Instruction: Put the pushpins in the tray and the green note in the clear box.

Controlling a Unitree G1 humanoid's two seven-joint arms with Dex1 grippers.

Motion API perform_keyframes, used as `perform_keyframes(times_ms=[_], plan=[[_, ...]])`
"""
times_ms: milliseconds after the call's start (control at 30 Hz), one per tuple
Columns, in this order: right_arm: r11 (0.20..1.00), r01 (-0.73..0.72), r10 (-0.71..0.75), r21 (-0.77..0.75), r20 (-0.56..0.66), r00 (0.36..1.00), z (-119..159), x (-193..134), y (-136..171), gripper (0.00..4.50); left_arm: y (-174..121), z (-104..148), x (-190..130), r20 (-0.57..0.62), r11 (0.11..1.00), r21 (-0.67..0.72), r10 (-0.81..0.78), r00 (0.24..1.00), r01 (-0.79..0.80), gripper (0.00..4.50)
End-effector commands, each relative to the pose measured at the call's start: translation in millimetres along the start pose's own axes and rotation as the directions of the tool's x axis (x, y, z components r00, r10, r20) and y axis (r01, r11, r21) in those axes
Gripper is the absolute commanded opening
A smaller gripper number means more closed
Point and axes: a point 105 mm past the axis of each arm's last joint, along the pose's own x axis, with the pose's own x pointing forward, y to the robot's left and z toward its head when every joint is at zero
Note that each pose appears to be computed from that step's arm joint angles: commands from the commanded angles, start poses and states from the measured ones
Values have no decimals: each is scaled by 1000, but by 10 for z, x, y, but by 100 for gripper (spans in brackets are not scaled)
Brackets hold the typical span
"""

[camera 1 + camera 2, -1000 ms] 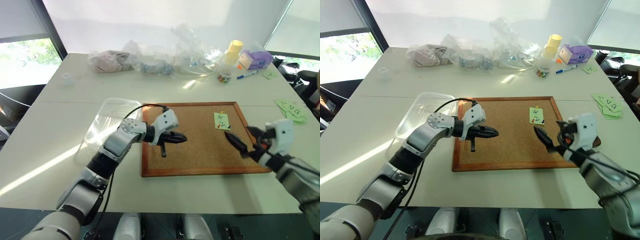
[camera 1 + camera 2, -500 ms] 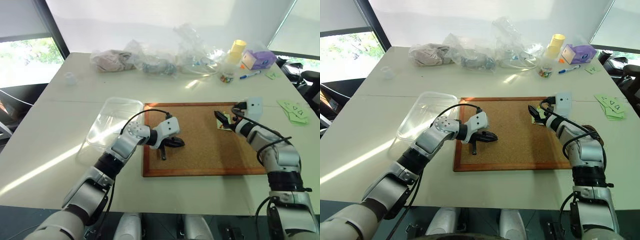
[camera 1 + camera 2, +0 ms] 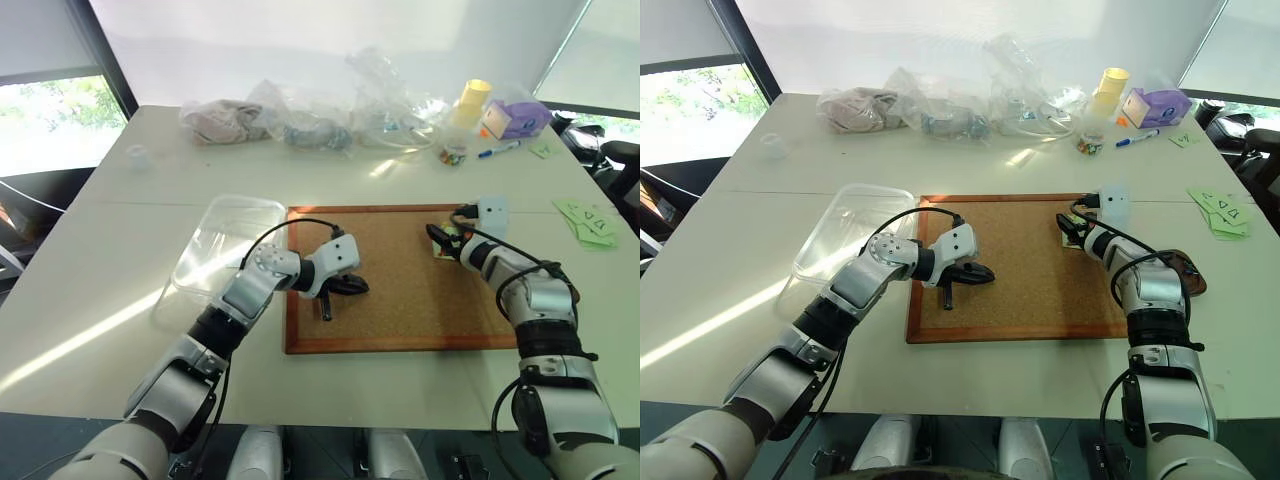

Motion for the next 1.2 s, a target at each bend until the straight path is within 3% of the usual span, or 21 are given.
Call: perform_keyframes(times_ms=[33,133,333,700,1200], plan=[[1000,-2,2,-4,64,998,178,8,-3,162,-65,-91,29,-32,1000,-5,-13,999,13,0],[1000,-9,10,-1,64,998,170,10,13,3,-66,-104,26,-37,1000,-4,-11,999,11,0],[1000,-1,2,-14,73,997,173,-8,5,3,-83,-122,30,-45,1000,-2,-14,999,14,0],[995,67,-47,-74,243,969,360,-108,-70,3,-125,-232,64,-94,999,-41,-19,995,15,0],[999,48,-45,-11,205,978,215,-87,-61,3,-160,-214,67,-95,999,-36,-33,995,30,0]])
